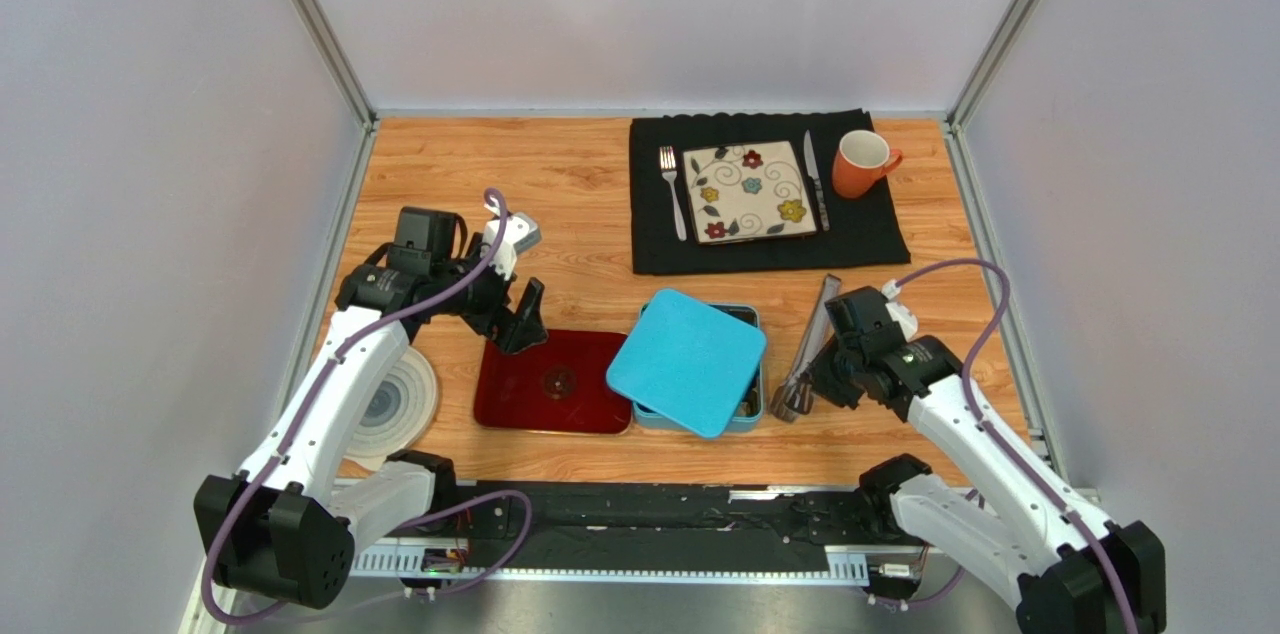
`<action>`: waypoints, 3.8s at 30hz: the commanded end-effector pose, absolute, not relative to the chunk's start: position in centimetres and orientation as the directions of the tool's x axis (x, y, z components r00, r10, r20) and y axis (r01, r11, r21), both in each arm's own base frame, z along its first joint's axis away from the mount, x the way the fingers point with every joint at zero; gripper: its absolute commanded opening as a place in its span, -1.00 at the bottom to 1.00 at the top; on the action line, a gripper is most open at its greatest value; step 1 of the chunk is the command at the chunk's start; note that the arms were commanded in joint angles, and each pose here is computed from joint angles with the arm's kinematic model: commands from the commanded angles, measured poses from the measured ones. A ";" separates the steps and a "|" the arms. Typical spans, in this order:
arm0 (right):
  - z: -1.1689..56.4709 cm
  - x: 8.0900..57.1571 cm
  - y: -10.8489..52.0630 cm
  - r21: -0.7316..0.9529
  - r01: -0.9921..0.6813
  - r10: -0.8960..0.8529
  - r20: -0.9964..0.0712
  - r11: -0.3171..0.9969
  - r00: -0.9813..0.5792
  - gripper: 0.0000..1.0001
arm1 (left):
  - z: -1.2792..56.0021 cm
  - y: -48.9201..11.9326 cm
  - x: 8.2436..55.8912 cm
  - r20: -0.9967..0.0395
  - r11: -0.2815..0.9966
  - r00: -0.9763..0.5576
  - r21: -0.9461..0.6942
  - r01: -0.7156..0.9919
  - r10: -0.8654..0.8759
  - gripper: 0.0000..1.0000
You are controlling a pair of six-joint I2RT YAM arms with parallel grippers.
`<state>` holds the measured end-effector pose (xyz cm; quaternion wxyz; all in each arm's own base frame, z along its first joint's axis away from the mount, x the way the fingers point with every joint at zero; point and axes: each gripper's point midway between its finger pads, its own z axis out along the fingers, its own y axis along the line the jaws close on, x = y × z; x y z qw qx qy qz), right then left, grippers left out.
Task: Pack the chocolate
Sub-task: Close the box lid on the packing box.
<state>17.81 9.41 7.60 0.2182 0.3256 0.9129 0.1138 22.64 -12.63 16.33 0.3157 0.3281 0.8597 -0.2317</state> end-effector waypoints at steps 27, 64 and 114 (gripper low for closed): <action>9.7 24.8 11.6 0.337 0.456 0.564 -0.408 0.824 -0.718 -0.58 | 10.9 -16.9 30.4 -0.717 0.692 -0.458 0.047 0.720 0.525 0.98; 4.6 24.5 14.3 0.359 0.443 0.551 -0.303 0.822 -0.777 -0.62 | 6.5 -20.7 24.2 -0.601 0.553 -0.405 0.075 0.830 0.689 0.98; 3.2 26.7 14.2 0.316 0.439 0.527 -0.295 0.841 -0.797 -0.62 | 7.3 -24.8 21.6 -0.571 0.464 -0.393 -0.025 0.886 0.720 0.98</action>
